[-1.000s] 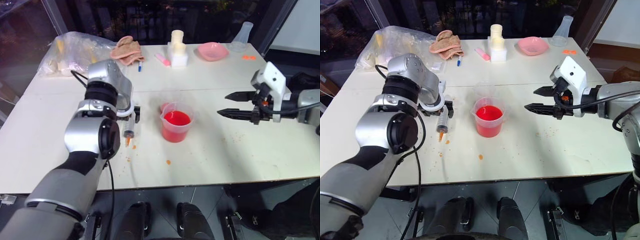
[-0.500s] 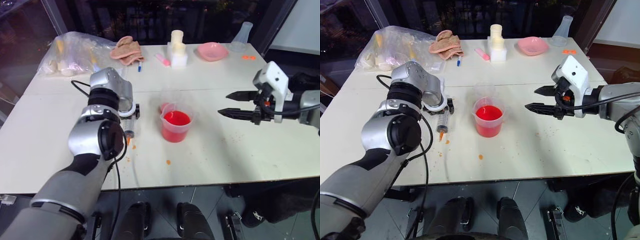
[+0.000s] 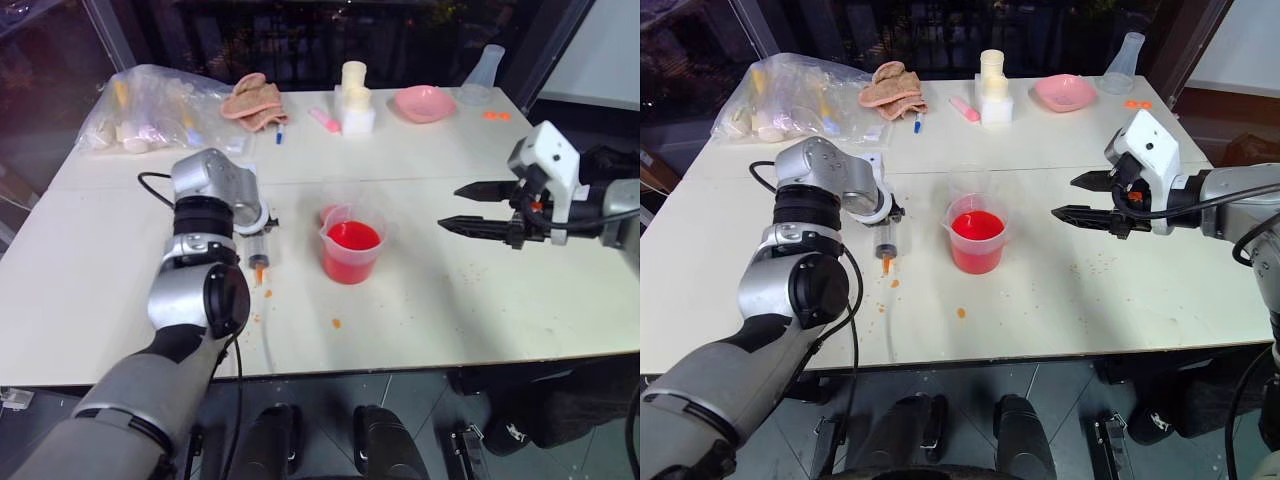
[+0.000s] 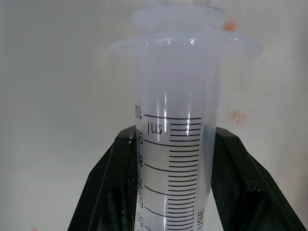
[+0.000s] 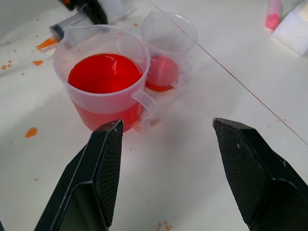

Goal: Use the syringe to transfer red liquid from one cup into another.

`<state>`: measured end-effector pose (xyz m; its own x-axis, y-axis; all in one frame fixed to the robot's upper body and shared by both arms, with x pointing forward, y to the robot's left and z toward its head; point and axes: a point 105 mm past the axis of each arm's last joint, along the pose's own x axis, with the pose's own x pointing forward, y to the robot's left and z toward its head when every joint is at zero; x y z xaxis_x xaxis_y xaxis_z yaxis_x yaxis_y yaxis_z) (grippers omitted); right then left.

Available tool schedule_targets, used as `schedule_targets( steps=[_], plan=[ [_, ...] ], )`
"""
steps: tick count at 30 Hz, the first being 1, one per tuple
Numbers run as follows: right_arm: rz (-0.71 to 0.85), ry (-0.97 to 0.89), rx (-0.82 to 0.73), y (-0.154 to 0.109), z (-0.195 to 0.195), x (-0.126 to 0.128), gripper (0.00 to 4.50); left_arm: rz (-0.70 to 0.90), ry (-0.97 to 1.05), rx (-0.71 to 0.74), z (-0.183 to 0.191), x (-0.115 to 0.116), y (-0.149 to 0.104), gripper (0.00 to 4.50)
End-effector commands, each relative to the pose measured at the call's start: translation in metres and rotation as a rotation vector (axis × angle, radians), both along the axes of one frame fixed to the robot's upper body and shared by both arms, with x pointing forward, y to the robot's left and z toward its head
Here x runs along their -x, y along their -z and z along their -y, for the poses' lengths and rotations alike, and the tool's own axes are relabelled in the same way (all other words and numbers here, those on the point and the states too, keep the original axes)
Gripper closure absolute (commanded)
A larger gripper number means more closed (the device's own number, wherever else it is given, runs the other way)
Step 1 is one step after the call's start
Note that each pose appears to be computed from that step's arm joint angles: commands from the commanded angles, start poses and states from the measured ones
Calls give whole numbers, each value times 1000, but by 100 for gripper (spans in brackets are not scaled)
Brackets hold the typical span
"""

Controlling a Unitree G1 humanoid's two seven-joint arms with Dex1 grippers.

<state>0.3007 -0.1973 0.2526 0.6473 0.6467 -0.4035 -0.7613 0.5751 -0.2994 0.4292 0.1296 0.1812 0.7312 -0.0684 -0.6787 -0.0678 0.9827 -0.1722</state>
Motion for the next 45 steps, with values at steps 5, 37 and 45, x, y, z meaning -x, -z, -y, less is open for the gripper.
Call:
schedule_targets(
  steps=[5, 37, 45],
  plan=[
    [113, 61, -25, -23, 12, -1, 142, 773, 305, 193, 29, 2, -167, 302],
    [187, 146, -434, -61, -20, 19, 142, 921, 1209, 435, 105, 92, -57, 302],
    [167, 133, -447, -58, -28, 18, 142, 1031, 1208, 409, 116, 84, -59, 302]
  ],
)
